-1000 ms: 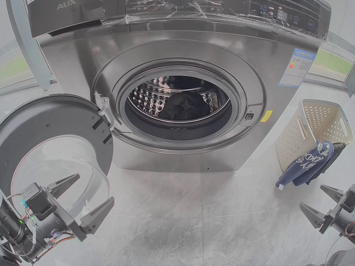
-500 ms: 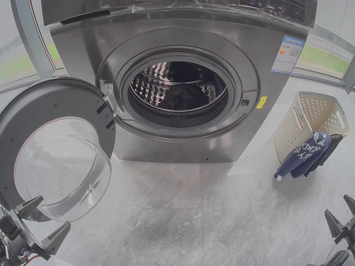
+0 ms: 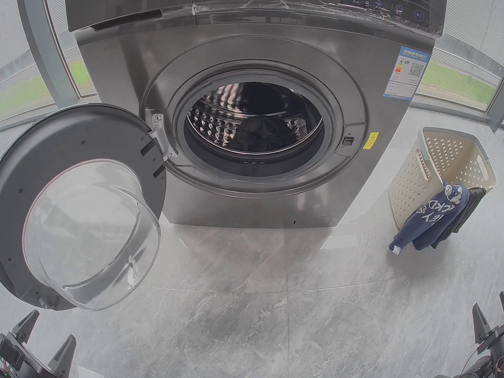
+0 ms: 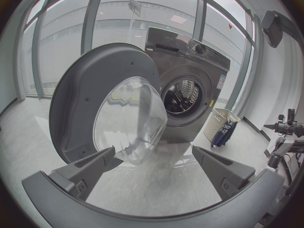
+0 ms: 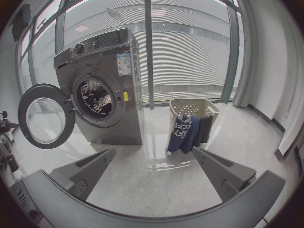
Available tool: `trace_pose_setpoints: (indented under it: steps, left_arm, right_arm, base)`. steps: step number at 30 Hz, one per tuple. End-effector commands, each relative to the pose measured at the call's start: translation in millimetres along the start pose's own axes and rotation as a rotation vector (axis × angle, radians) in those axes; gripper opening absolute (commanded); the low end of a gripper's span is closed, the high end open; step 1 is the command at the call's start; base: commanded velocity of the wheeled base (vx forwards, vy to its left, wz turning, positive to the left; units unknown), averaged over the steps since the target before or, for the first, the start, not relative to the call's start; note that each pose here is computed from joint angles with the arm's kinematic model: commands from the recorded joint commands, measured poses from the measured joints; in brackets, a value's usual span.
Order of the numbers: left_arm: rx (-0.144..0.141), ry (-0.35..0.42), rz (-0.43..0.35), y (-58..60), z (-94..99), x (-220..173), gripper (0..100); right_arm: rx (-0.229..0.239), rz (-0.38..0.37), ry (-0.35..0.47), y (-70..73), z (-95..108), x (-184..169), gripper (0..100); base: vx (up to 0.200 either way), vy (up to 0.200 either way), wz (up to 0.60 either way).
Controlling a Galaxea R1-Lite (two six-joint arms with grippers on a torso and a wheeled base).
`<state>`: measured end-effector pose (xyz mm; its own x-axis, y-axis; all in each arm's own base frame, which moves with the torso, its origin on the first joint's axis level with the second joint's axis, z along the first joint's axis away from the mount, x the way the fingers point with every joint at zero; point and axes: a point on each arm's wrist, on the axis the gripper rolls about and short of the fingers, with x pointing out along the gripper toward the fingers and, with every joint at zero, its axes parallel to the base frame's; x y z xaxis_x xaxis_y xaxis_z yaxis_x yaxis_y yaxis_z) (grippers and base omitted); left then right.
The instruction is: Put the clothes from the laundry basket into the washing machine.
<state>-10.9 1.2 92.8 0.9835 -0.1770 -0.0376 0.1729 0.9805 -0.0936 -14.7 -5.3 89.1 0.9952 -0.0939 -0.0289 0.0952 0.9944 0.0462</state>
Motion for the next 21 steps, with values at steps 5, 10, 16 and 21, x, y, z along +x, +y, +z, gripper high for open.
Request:
trace_pose_setpoints:
  steps: [5, 10, 16, 21]
  left_arm:
    - [0.045, -0.083, 0.060, -5.0, -10.3, -8.6, 100]
    - [0.055, -0.055, 0.196, -1.6, -14.5, -9.2, 100]
    - [0.096, -0.019, 0.147, -1.8, -17.9, -10.9, 100]
    - [0.083, -0.027, 0.151, -1.9, -18.5, -10.8, 100]
  right_arm:
    - [-0.037, 0.055, -0.018, 3.4, -14.2, -7.7, 100]
    - [-0.043, 0.056, -0.009, 3.5, -13.9, -7.2, 100]
    - [-0.042, 0.047, -0.002, 3.8, -13.6, -6.3, 100]
    - [-0.042, 0.044, -0.002, 3.9, -13.4, -6.2, 100]
  base:
    - [0.000, -0.160, 0.00]
    - [0.000, 0.000, 0.00]
    - [0.000, 0.000, 0.00]
    - [0.000, 0.000, 0.00]
